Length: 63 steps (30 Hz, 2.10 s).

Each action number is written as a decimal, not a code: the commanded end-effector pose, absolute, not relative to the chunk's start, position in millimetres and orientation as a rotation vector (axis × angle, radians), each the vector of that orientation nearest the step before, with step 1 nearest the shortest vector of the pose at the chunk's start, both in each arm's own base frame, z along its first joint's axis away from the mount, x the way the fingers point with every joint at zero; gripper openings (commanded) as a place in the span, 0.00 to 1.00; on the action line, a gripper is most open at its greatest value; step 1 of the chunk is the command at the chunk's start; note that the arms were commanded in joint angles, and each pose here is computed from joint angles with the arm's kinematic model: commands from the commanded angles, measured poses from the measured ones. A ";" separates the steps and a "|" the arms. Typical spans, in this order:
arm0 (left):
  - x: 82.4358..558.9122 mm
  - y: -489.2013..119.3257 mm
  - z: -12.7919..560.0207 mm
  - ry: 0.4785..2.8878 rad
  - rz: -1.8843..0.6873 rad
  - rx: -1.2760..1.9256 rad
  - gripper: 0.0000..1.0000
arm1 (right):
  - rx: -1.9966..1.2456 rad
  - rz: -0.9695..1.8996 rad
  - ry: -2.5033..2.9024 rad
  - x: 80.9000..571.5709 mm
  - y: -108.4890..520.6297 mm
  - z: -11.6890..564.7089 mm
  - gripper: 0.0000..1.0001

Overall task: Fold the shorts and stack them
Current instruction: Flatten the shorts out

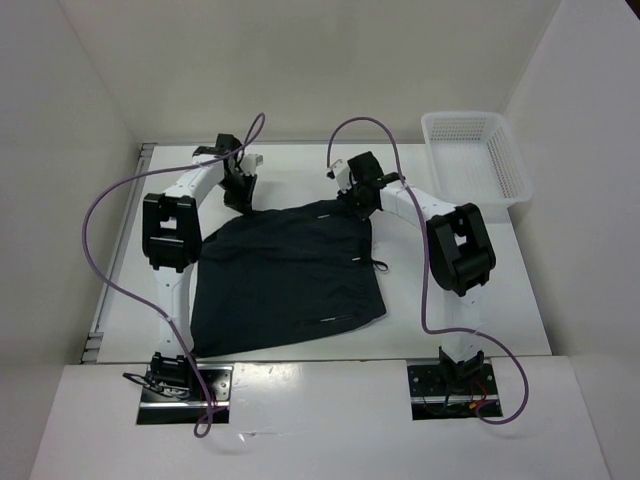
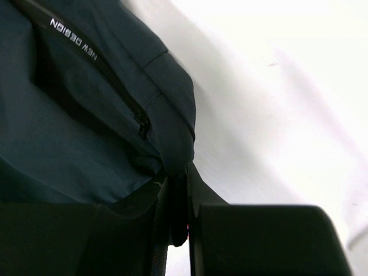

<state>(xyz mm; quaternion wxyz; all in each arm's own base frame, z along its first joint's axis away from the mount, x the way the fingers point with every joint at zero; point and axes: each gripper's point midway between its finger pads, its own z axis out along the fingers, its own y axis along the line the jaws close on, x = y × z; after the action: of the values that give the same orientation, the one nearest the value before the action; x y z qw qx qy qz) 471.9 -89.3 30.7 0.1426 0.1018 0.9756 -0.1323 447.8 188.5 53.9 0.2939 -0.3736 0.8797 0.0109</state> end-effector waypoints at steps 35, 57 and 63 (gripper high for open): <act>384.4 -56.0 150.0 2.497 -0.139 0.270 0.66 | -1.244 -0.027 2.113 407.6 223.5 97.5 0.00; 484.7 -51.3 51.0 2.608 -0.325 0.210 0.72 | -1.272 -0.062 2.132 422.1 227.4 77.1 0.00; 492.4 -49.4 42.7 2.616 -0.310 0.206 0.68 | -1.278 -0.063 2.141 421.7 227.2 72.1 0.00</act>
<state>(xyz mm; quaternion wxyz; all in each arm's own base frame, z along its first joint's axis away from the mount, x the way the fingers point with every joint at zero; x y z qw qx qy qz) 478.8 -48.0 32.7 0.2269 0.0709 0.9653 -0.1081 407.9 222.0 62.6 0.3002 -0.4880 0.8194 -0.0187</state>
